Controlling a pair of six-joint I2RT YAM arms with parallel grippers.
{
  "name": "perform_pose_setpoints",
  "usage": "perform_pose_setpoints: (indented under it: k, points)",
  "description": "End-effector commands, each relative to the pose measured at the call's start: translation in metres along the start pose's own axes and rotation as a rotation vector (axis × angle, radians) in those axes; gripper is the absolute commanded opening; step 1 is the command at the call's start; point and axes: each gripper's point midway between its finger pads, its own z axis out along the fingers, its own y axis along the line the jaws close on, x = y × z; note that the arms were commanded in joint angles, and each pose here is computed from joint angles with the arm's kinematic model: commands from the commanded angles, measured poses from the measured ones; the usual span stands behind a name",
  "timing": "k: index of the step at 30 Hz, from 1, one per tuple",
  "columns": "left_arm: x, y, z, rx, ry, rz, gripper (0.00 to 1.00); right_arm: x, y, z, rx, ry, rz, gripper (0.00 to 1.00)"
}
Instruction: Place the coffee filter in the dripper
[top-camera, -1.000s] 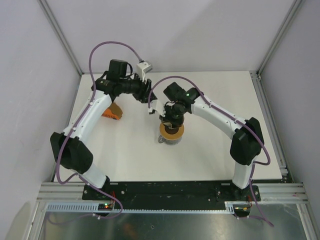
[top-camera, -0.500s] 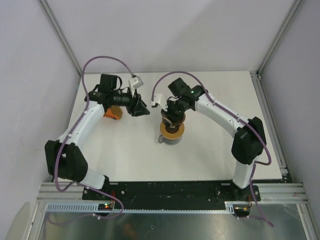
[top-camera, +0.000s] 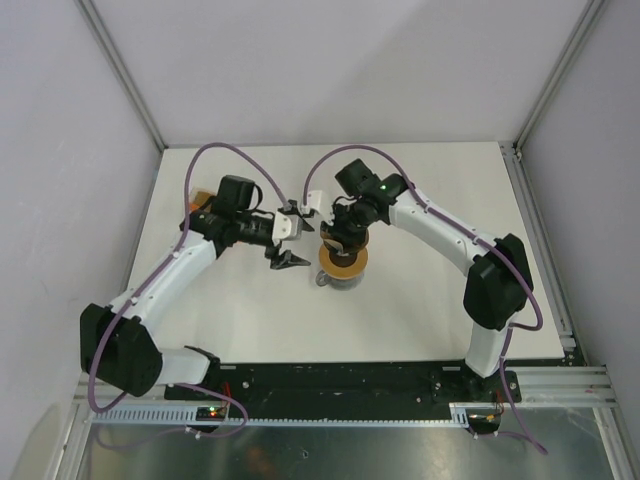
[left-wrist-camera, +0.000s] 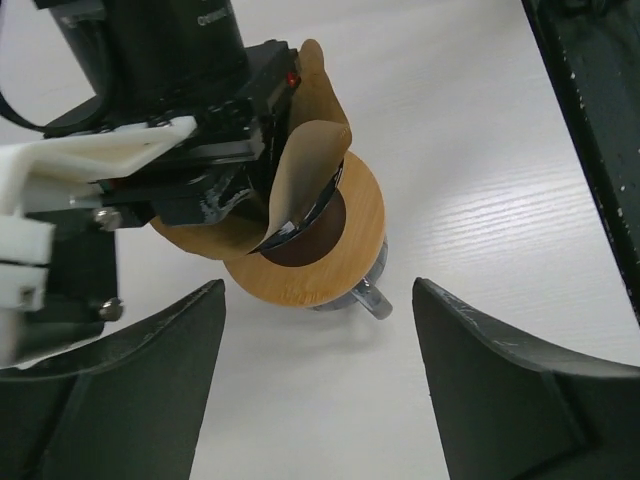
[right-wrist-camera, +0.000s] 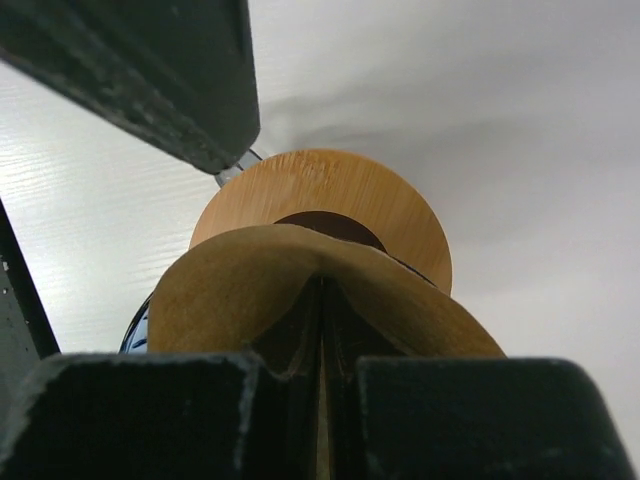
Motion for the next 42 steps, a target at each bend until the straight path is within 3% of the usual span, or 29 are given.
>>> perform_pose_setpoints:
  k: [1,11,21,36,42]
  points:
    - [-0.015,0.002,-0.002,-0.020,-0.005,0.231,0.82,-0.014,0.005,-0.006,0.009,-0.046,-0.008,0.04]
    - [-0.011,-0.009,0.017,0.018,0.039,0.335,0.81,-0.014,0.005,0.001,0.001,-0.042,0.001,0.04]
    - [-0.037,-0.005,0.022,0.018,0.015,0.347,0.78,-0.018,0.005,-0.002,0.014,-0.044,-0.007,0.04]
    - [-0.040,-0.022,0.023,0.054,-0.023,0.377,0.80,-0.022,0.008,0.000,-0.004,-0.060,0.002,0.03]
    - [-0.034,-0.033,0.012,0.059,-0.131,0.441,0.80,-0.019,0.006,0.001,-0.004,-0.055,0.015,0.03]
